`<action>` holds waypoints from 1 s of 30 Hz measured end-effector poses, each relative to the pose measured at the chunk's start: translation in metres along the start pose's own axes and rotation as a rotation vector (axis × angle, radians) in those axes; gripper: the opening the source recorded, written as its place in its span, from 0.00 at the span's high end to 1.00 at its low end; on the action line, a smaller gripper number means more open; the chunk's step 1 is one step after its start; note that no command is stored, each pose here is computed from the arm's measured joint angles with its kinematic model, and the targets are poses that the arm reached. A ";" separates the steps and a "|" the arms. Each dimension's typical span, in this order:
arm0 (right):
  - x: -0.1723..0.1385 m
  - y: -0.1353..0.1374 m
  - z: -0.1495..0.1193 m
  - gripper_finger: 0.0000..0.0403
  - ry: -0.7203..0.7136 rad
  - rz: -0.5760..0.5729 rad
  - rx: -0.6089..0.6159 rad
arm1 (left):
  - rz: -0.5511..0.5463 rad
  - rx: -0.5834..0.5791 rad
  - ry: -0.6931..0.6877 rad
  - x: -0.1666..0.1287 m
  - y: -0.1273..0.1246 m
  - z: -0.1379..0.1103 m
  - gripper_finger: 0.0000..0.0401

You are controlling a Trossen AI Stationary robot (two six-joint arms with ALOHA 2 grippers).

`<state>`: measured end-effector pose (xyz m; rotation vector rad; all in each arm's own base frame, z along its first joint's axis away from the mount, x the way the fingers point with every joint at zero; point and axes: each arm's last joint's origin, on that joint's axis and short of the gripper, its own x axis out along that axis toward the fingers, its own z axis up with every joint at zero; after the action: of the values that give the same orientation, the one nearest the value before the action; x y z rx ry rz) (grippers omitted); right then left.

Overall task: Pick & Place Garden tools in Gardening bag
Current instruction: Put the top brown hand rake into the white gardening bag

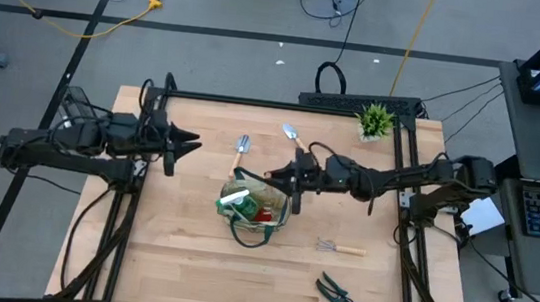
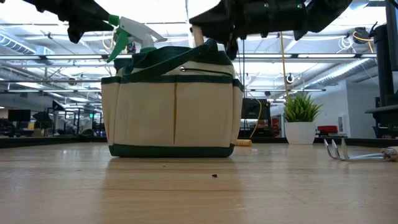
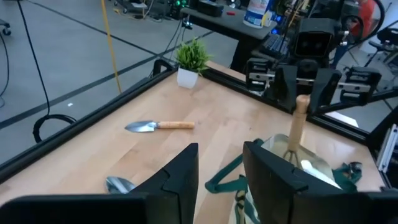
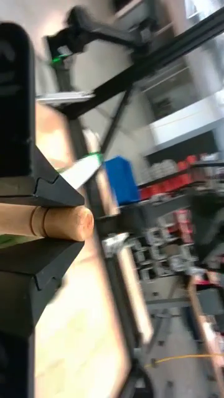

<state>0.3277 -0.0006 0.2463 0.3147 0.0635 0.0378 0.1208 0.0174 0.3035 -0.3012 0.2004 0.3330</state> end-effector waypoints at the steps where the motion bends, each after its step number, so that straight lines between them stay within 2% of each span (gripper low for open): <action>1: 0.000 0.000 -0.001 0.85 0.014 -0.004 -0.010 | -0.002 -0.001 0.005 0.001 0.000 -0.001 0.68; 10: -0.001 -0.006 -0.004 0.85 0.056 -0.035 -0.081 | -0.016 0.004 0.015 0.001 0.000 -0.003 0.68; 19: 0.002 -0.011 -0.013 0.82 0.112 -0.050 -0.086 | -0.018 -0.003 0.008 0.002 0.000 -0.002 0.68; 24: 0.002 -0.010 -0.011 0.85 0.100 -0.045 -0.120 | -0.017 -0.005 0.009 0.002 0.000 -0.002 0.68; 30: 0.002 -0.010 -0.011 0.83 0.100 -0.043 -0.134 | -0.017 -0.005 0.008 0.002 0.000 -0.002 0.68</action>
<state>0.3288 -0.0067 0.2328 0.1768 0.1659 0.0149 0.1221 0.0170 0.3011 -0.3088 0.2048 0.3156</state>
